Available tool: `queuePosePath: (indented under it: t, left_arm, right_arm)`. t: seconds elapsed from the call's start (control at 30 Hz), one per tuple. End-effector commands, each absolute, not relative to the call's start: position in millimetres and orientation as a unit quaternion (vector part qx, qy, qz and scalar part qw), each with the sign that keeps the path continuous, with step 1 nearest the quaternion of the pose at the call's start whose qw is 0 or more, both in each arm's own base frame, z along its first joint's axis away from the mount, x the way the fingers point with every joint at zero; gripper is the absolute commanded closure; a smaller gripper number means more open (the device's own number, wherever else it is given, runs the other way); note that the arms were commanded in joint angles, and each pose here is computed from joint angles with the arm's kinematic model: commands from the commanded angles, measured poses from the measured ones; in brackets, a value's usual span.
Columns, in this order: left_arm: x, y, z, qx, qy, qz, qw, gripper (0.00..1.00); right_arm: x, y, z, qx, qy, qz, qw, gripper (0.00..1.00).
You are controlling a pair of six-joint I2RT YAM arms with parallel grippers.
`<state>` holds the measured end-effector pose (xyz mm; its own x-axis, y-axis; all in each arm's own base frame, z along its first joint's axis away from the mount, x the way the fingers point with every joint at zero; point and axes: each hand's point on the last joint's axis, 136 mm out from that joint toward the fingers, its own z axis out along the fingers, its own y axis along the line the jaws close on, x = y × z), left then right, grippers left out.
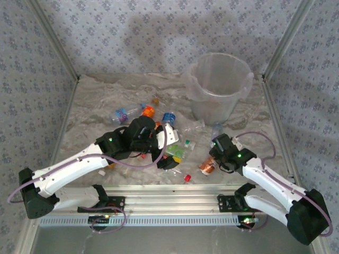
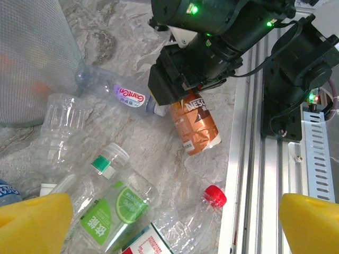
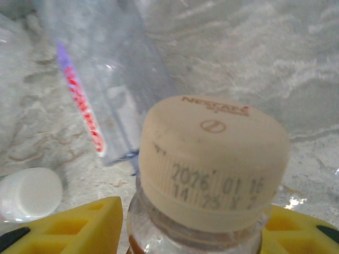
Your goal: Put the plastic bottles in the bin
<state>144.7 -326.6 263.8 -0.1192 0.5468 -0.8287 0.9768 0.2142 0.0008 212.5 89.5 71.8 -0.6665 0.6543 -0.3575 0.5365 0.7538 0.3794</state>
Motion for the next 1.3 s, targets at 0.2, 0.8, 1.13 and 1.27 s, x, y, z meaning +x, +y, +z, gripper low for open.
queuePosePath:
  t: [0.2,0.8,1.13,1.27]
  left_arm:
    - [153.4,-331.1,290.5,0.513,0.687,-0.318,0.404,0.01]
    - [188.8,-295.6,342.6,0.392,0.675,-0.37,0.504,0.0]
    - [192.5,-266.6,364.2,0.342,0.648,-0.35,0.584,0.0]
    - [194.1,-260.3,368.5,0.33,0.645,-0.344,0.598,0.0]
  right_arm:
    - [232.6,81.0,125.7,0.243,0.912,0.09,0.318,0.46]
    - [284.0,88.2,296.7,0.074,0.877,0.049,0.472,0.49]
    - [326.9,103.7,383.7,0.009,0.849,0.028,0.527,0.49]
    - [349.4,111.6,406.4,-0.01,0.842,0.017,0.539,0.49]
